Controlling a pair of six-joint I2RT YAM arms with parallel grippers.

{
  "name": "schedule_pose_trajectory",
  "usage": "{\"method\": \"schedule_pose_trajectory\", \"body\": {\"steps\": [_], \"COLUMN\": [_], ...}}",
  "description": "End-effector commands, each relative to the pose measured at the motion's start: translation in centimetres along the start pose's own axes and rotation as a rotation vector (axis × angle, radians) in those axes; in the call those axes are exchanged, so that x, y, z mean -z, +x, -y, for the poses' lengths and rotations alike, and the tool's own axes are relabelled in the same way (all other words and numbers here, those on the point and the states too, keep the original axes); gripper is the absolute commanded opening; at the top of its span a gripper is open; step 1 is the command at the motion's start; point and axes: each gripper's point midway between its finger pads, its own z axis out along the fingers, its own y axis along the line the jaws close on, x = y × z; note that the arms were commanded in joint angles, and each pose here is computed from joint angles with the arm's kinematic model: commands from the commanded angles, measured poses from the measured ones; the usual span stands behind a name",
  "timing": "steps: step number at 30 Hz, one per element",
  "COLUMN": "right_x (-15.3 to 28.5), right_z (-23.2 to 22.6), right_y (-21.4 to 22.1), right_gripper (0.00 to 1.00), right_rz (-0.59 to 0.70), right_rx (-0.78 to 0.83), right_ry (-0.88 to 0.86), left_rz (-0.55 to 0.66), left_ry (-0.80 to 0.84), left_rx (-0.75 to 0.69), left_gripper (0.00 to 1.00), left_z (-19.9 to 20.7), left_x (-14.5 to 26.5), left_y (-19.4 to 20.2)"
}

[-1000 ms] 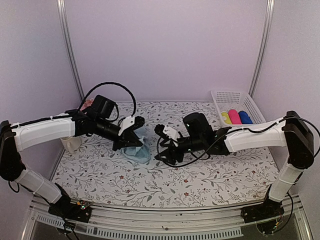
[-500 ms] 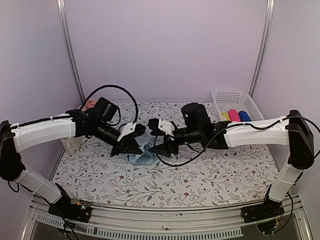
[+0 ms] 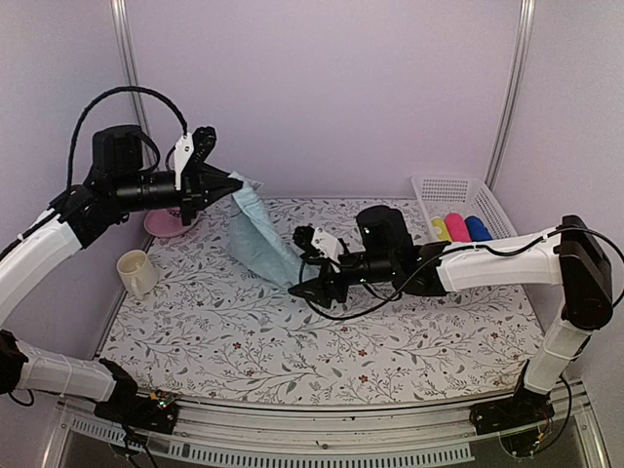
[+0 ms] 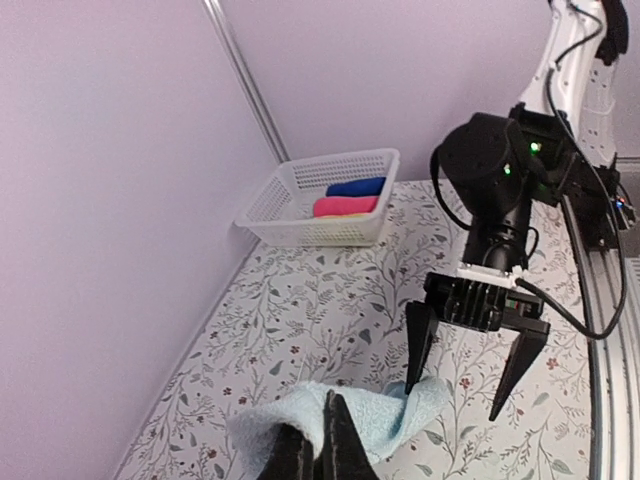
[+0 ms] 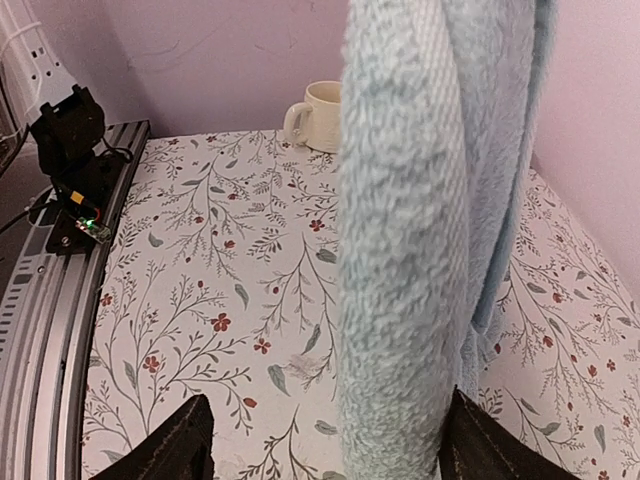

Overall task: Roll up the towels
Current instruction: Adjust the towel at the center of the board.

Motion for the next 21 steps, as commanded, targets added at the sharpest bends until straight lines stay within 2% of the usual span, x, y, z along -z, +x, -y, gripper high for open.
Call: {"method": "schedule_pose_trajectory", "body": {"steps": [1, 6, 9, 10, 11, 14, 16, 18, 21], "right_x": [0.7, -1.4, -3.7, -4.1, -4.4, -4.1, -2.7, -0.5, 3.8], "right_z": [2.3, 0.6, 0.5, 0.5, 0.6, 1.4, 3.6, 5.7, 7.7], "right_y": [-3.8, -2.5, -0.9, -0.7, -0.5, -0.1, 0.6, 1.6, 1.3], "right_gripper": [0.77, 0.77, 0.71, 0.67, 0.58, 0.24, 0.06, 0.03, 0.03], "right_rz": [0.071, 0.038, -0.036, -0.049, -0.057, -0.074, -0.106, -0.146, -0.168], "right_rx": [-0.058, -0.028, -0.009, -0.010, -0.012, -0.034, -0.062, -0.089, -0.098], "right_ry": [0.118, 0.084, 0.113, 0.118, 0.122, 0.173, 0.318, 0.477, 0.667], "left_rz": [0.096, 0.096, 0.091, 0.089, 0.089, 0.083, 0.076, 0.075, 0.067], "left_ry": [-0.217, -0.210, -0.212, -0.212, -0.213, -0.205, -0.204, -0.227, -0.379], "left_rx": [0.030, 0.058, 0.059, 0.058, 0.058, 0.051, 0.049, 0.036, 0.041], "left_gripper": [0.00, 0.00, 0.00, 0.00, 0.00, 0.00, 0.00, 0.00, 0.00], "left_z": [-3.7, -3.3, -3.2, -3.2, -3.3, -3.1, -3.1, -3.3, -5.8], "left_x": [2.0, 2.0, 2.0, 2.0, 1.9, 1.7, 1.6, 1.9, 3.1], "left_y": [-4.0, -3.5, -3.2, -3.1, -3.1, -2.7, -2.5, -2.6, -2.8]}}
